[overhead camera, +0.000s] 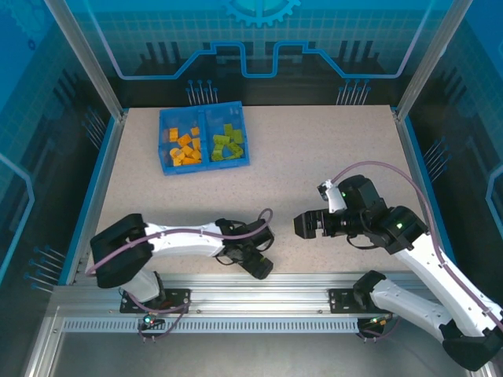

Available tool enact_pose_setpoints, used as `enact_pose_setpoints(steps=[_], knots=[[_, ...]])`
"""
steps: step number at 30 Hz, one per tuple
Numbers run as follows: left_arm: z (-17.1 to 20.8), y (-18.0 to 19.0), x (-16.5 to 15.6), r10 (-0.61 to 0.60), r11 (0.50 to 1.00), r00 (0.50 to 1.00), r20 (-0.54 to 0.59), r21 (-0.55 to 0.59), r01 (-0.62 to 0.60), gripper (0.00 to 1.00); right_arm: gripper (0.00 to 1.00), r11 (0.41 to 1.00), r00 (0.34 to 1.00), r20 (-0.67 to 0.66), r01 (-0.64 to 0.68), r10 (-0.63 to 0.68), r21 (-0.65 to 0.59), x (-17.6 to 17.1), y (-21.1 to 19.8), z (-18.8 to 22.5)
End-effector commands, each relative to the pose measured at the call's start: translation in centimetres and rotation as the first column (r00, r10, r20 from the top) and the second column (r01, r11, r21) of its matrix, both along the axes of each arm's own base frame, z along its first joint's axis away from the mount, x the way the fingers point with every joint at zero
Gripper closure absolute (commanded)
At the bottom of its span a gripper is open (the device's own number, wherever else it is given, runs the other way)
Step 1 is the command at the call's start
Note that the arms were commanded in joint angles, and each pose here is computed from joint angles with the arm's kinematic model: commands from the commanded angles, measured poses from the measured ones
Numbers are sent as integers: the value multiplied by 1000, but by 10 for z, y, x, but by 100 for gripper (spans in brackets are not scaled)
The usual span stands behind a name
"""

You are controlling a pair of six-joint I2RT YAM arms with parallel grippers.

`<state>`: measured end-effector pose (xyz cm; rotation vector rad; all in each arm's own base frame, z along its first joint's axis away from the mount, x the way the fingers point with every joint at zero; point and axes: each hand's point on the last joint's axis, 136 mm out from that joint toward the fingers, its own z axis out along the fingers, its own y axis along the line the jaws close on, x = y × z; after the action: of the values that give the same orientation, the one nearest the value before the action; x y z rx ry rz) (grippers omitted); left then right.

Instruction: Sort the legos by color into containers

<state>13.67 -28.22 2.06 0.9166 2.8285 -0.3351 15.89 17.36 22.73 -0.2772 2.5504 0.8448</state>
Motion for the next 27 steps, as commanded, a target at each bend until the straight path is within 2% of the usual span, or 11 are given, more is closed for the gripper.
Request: enact_pose_setpoints(steps=[1, 3, 7, 10, 16, 20, 23, 27], knots=[[-3, -8, 1, -22, 1000, 1000, 12, 17, 22, 16, 2, 1000, 1000, -6, 29, -29, -8, -1, -8, -2], [-10, -3, 3, -23, 998, 999, 22, 53, 22, 25, 2, 1000, 1000, -6, 30, -30, -8, -1, -8, -1], [-16, 6, 6, -20, 994, 999, 48, 109, 15, 48, 2, 1000, 1000, -11, 26, -26, -8, -2, -7, -3], [-16, 10, 9, -12, 993, 998, 69, 118, 4, 62, 2, 1000, 1000, -23, 10, -10, -2, -2, -4, -5], [-2, 4, 16, 38, 998, 993, 108, 46, -43, 70, 2, 1000, 1000, -28, 7, -7, 7, -2, -2, -5], [27, -4, 30, 117, 991, 985, 129, -74, -108, 73, 2, 1000, 1000, -18, 11, -11, 12, -2, -3, 0], [67, -6, 52, 198, 967, 965, 171, -198, -163, 73, 2, 1000, 1000, 0, 16, -16, 18, -1, -4, 6], [129, 13, 110, 352, 918, 897, 266, -285, -276, 74, 2, 999, 999, 29, 32, -32, 27, 2, -5, 13]])
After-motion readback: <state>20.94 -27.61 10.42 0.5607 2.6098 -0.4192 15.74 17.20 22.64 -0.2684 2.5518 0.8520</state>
